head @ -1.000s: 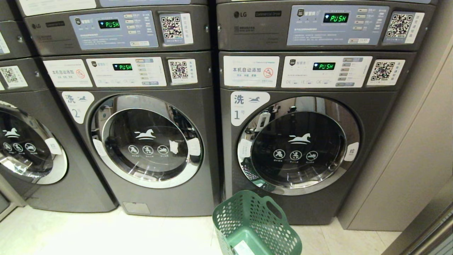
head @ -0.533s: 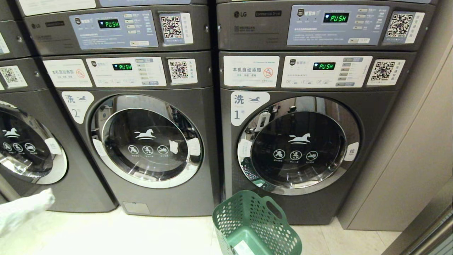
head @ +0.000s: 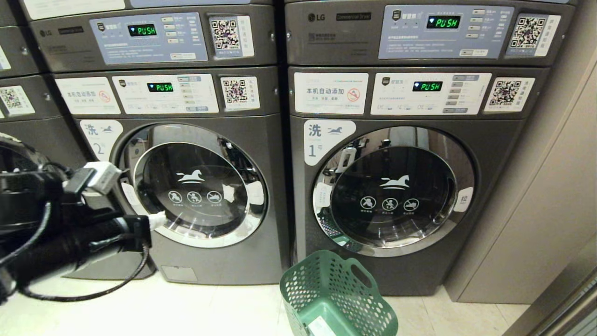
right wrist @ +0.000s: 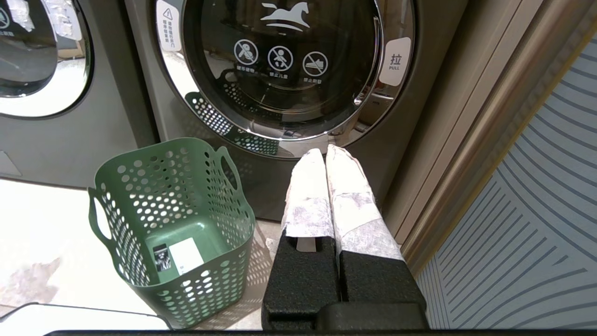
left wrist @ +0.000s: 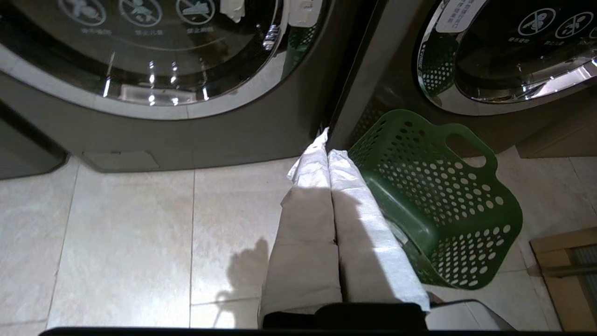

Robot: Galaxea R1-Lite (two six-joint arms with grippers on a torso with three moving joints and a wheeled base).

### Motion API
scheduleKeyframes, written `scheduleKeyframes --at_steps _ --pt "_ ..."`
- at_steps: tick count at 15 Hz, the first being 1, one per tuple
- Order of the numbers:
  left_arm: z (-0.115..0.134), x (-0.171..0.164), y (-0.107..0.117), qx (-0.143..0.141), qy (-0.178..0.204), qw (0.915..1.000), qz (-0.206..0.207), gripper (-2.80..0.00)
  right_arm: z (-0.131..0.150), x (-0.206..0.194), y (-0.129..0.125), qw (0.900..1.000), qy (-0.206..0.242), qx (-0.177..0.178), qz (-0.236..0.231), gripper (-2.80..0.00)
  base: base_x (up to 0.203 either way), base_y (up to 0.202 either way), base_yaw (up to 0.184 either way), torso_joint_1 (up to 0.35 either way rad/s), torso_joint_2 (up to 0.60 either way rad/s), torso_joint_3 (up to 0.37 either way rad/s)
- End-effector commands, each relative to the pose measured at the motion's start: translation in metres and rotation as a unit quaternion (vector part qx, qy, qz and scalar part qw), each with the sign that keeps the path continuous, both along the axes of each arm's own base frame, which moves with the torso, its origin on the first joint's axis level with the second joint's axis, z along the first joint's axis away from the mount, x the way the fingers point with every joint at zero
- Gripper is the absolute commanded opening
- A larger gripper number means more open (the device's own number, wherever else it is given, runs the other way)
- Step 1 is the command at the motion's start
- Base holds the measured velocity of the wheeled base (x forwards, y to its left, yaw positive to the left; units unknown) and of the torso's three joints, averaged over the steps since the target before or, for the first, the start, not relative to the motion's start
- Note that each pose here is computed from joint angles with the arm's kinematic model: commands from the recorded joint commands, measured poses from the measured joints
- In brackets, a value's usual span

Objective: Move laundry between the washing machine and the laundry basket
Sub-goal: Open the lid of the washing machine

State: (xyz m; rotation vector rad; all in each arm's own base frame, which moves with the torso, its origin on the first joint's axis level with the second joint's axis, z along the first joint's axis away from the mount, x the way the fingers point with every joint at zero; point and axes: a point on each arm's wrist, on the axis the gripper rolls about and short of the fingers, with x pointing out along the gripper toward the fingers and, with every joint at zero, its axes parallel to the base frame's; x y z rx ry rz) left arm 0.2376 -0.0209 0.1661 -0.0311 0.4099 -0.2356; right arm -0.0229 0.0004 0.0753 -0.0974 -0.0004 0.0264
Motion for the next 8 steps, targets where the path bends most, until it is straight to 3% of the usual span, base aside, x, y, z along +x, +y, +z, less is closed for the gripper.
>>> scheduleKeyframes --at_steps 1,4,8 --pt "-0.033 0.034 -0.012 0.0 0.012 0.9997 -0.023 -2.8 0.0 0.0 0.0 1.0 0.0 0.0 0.001 -2.8 0.0 0.0 0.0 0.0 0.0 0.0" --pt "-0.058 0.058 -0.027 0.006 -0.029 0.9955 -0.09 -2.8 0.0 0.0 0.0 1.0 0.0 0.0 0.001 -2.8 0.0 0.0 0.0 0.0 0.0 0.0" --pt "-0.084 0.07 -0.031 0.001 0.005 0.9945 -0.105 -2.8 0.0 0.0 0.0 1.0 0.0 0.0 0.001 -2.8 0.0 0.0 0.0 0.0 0.0 0.0"
